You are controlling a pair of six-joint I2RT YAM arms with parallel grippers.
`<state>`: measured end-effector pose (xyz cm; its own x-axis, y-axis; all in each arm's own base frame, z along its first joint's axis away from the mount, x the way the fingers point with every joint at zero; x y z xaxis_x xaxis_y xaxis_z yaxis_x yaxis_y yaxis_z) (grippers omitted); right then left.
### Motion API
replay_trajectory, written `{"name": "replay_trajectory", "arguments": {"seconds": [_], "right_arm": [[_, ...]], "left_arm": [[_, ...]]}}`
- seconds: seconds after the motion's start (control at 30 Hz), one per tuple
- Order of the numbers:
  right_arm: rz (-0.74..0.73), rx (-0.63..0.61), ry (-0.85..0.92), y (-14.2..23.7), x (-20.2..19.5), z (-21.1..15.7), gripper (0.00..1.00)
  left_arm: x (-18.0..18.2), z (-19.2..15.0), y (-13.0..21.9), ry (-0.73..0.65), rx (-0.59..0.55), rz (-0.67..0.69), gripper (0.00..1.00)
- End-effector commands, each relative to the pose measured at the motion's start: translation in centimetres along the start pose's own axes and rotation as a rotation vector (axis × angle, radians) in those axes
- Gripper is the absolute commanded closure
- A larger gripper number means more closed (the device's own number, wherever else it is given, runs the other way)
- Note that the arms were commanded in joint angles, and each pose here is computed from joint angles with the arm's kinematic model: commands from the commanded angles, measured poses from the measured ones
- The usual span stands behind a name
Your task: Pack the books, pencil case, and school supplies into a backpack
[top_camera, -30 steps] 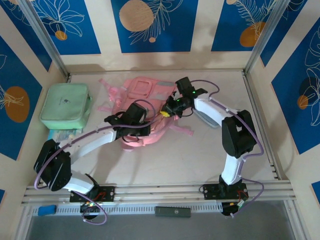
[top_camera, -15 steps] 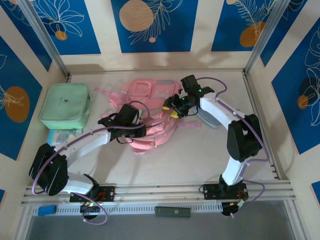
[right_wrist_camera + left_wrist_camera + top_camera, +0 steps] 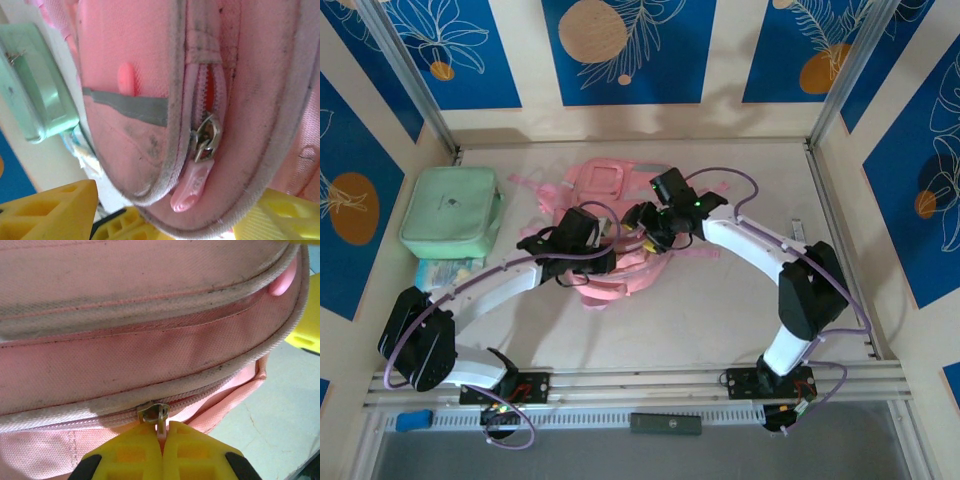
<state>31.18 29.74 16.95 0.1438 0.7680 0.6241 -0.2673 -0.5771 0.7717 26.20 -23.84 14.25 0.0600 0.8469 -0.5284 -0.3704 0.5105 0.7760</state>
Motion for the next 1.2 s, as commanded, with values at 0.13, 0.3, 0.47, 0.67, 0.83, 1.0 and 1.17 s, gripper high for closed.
{"name": "replay_trajectory", "arguments": {"seconds": [0.13, 0.3, 0.47, 0.67, 0.83, 1.0, 1.17], "right_arm": [[-0.032, -0.181, -0.029, -2.2, 1.3, 0.8, 0.54], [0.008, -0.106, 0.083, -2.3, 2.8, 1.4, 0.98], [0.199, -0.079, 0.188, 1.6, 3.6, 1.7, 1.00], [0.281, -0.044, 0.091, 5.4, 0.0, 3.4, 1.00], [0.286, -0.083, 0.064, 5.7, -1.8, 4.3, 1.00], [0.274, -0.016, 0.087, 3.7, -2.2, 3.8, 1.00], [0.240, -0.010, 0.126, 3.7, -3.3, 3.5, 1.00]], "left_arm": [[-1.0, 0.5, 0.3, -0.004, -0.039, -0.050, 1.00], [-0.5, 0.2, 1.2, -0.010, -0.046, -0.023, 1.00], [2.5, -1.1, 3.3, -0.005, -0.051, 0.108, 1.00], [7.9, -1.9, 5.0, 0.042, -0.038, 0.289, 1.00], [10.1, -0.4, 4.4, 0.110, -0.043, 0.316, 1.00], [10.4, 1.4, 3.4, 0.105, -0.052, 0.357, 1.00], [12.3, 1.9, 3.2, 0.127, -0.078, 0.435, 1.00]]}}
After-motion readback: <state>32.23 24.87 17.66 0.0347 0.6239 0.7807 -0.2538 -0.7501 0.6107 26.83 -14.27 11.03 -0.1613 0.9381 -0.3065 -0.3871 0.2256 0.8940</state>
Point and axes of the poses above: each hand's point on the last joint's axis, 136 mm out from that joint toward the fingers, its own y axis back along the fingers, its own x axis along the line the jaws close on, z = x × y, the point moved 2 cm from there along y, back along the fingers, and after that the axes turned 13 degrees about y, right-handed, at the moved point
